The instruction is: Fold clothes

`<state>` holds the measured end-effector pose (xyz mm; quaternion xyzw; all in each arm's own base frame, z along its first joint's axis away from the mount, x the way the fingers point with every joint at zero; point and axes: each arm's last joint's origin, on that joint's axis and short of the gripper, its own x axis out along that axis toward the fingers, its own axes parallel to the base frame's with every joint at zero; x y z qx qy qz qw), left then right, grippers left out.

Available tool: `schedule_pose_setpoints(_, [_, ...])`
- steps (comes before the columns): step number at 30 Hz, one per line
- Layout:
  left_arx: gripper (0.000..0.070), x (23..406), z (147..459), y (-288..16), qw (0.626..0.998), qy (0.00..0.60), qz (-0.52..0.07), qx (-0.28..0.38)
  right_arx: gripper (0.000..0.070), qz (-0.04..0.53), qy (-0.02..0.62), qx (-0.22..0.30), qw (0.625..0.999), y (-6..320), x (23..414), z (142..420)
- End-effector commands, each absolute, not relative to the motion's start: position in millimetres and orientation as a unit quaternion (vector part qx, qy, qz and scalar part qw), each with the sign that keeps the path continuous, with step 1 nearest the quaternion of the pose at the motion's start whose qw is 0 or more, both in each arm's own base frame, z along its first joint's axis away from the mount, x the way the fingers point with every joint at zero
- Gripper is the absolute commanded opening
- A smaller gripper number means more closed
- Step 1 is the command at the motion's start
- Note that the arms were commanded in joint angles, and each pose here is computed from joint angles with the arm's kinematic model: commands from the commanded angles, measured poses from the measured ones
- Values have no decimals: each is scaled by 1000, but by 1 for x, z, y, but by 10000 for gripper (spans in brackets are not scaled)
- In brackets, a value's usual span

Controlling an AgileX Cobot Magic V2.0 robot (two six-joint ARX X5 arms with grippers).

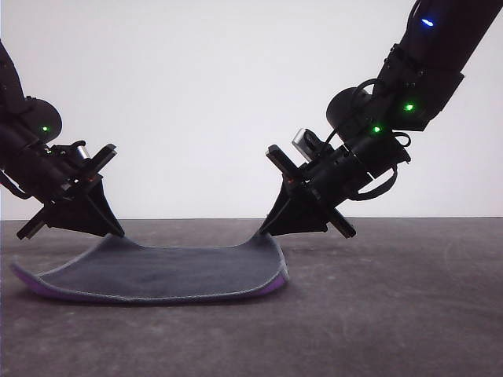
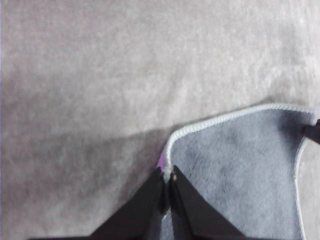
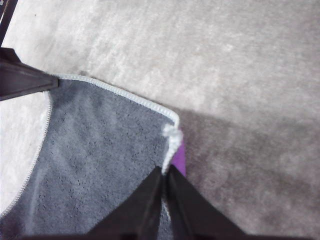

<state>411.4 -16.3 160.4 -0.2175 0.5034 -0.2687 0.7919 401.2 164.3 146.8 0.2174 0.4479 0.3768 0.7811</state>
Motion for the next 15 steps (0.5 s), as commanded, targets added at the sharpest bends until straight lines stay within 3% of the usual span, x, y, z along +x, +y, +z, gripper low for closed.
schedule_pose_setpoints(1, [0, 415, 154, -17, 787, 508, -278, -212, 1, 386, 444, 213, 780, 169, 405, 145])
schedule_pose_setpoints(15, [0, 395, 154, -13, 720, 560, -327, -248, 1, 455, 501, 248, 693, 151, 397, 140])
